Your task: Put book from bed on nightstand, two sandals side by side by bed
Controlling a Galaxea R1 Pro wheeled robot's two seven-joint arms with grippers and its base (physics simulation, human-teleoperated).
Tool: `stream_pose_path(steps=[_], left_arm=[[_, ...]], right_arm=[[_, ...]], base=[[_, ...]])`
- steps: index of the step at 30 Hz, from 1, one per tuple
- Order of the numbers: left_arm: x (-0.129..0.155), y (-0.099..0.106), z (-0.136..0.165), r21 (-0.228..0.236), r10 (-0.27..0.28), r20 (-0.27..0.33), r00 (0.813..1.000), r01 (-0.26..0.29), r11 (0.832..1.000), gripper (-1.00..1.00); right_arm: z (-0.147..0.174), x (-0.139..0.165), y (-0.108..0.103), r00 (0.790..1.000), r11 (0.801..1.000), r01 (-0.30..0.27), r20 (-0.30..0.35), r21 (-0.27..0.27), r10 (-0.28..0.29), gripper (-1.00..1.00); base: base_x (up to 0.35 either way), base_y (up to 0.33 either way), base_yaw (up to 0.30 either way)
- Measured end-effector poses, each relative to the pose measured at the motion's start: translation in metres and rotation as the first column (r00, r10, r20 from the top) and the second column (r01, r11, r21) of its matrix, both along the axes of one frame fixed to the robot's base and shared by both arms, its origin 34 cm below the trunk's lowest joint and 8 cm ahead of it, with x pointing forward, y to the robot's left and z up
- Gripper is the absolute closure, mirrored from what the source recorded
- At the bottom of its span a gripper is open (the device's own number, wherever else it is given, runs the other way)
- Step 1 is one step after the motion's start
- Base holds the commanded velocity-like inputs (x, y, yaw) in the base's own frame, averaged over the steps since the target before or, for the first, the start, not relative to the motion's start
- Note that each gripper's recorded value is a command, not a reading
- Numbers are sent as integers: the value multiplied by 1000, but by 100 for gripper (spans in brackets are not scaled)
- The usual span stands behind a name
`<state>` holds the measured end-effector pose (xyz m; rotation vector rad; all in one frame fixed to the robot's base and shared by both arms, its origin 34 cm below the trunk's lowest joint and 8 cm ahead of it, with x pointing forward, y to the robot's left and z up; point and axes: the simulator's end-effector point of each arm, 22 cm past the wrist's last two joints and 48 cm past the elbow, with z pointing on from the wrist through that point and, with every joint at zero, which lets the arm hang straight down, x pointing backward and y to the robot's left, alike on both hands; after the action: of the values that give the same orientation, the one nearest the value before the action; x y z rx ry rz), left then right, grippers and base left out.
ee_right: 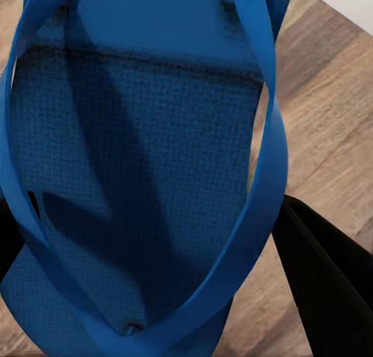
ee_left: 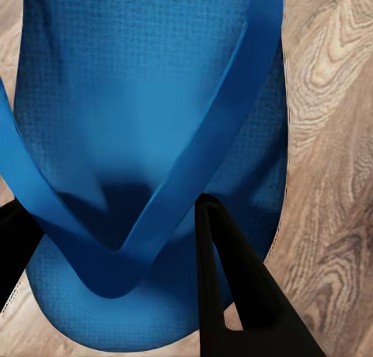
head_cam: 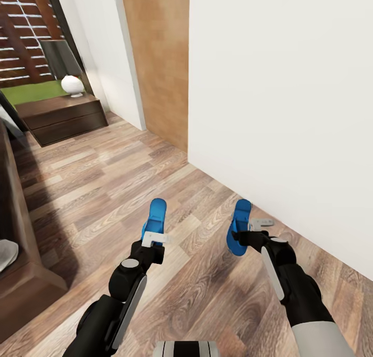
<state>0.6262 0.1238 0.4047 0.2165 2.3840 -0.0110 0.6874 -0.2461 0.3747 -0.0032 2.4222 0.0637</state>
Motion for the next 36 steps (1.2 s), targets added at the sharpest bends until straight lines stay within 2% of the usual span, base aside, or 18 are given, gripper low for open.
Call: stream_pose_path(steps=[4,12,36], left_arm=[[1,1,11,-18,7,13,1000,-7,1000,100],[3,-2,34,-39,7,45,999,-5,999,100],[5,-3,98,-36,3,147,989,2,999,100]], right_arm=[[1,-3,1,1000,1000,-4,-8,-1,4,100],[25,0,1,1000,1000,-4,26,-1,4,100],[97,7,1,990,1000,-3,138,1,3,100]], base=[[0,0,180],[0,0,155],[0,0,177]])
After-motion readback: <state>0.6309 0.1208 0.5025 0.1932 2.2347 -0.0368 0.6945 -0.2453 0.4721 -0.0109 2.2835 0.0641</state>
